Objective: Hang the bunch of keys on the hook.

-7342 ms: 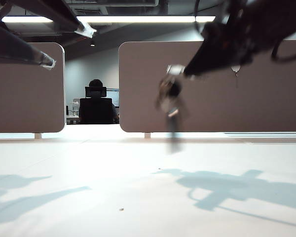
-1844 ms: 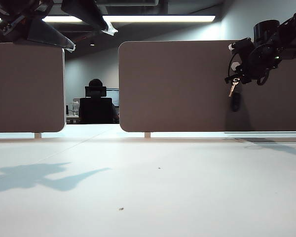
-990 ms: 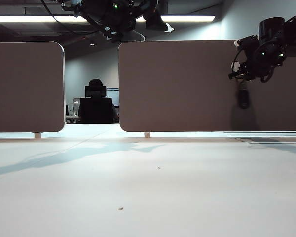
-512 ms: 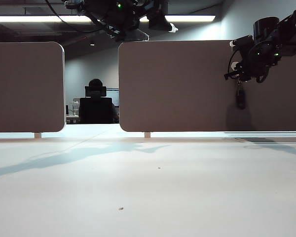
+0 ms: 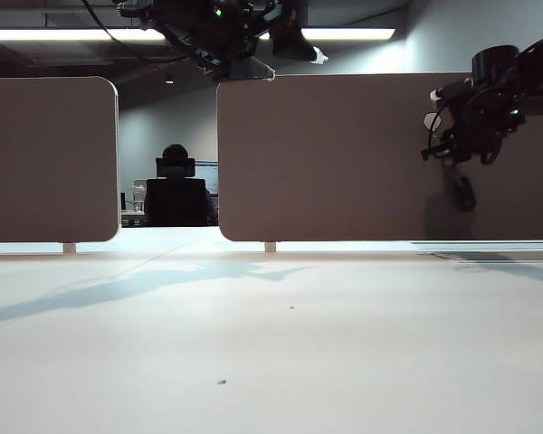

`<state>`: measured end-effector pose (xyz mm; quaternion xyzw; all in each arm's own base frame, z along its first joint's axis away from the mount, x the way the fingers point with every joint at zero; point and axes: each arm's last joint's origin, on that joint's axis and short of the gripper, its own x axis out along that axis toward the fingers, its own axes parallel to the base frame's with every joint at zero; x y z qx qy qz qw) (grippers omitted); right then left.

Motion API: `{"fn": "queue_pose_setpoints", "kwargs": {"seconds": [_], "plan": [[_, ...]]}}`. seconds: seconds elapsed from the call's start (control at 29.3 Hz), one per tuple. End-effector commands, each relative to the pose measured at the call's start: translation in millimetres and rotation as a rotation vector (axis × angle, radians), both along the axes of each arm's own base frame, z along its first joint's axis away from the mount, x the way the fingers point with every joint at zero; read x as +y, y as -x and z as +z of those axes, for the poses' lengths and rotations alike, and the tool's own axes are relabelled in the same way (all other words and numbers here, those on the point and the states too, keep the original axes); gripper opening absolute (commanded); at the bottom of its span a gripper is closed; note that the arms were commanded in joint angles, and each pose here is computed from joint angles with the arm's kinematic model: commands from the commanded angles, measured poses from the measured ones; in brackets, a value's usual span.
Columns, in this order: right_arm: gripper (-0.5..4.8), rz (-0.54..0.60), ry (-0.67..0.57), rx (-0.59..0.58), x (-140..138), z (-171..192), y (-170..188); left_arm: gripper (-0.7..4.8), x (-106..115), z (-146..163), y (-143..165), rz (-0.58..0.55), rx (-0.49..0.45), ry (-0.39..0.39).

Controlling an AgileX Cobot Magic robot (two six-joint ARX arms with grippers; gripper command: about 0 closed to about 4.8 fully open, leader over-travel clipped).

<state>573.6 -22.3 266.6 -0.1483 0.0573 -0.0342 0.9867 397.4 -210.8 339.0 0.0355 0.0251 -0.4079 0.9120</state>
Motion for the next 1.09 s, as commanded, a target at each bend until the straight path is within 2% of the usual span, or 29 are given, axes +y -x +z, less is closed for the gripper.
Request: {"fn": "queue_pose_setpoints", "kwargs": {"seconds": [0.03,0.61,1.09], "plan": [[-0.06,0.02,0.023,-0.03,5.3,5.8,0.1,4.79,-0.4,4.0,1.6,-0.009,-0.006,0.006],[-0.06,0.012,0.033,-0.09,8.8,39.0,11.2,4.79,-0.5,6.0,1.4,-0.009,-0.026,0.016],[-0.06,0.033,0.042,-0.079,16.4,38.4,11.3,4.79,-0.6,5.1,1.5,-0.01,-0.019,0.012]]}}
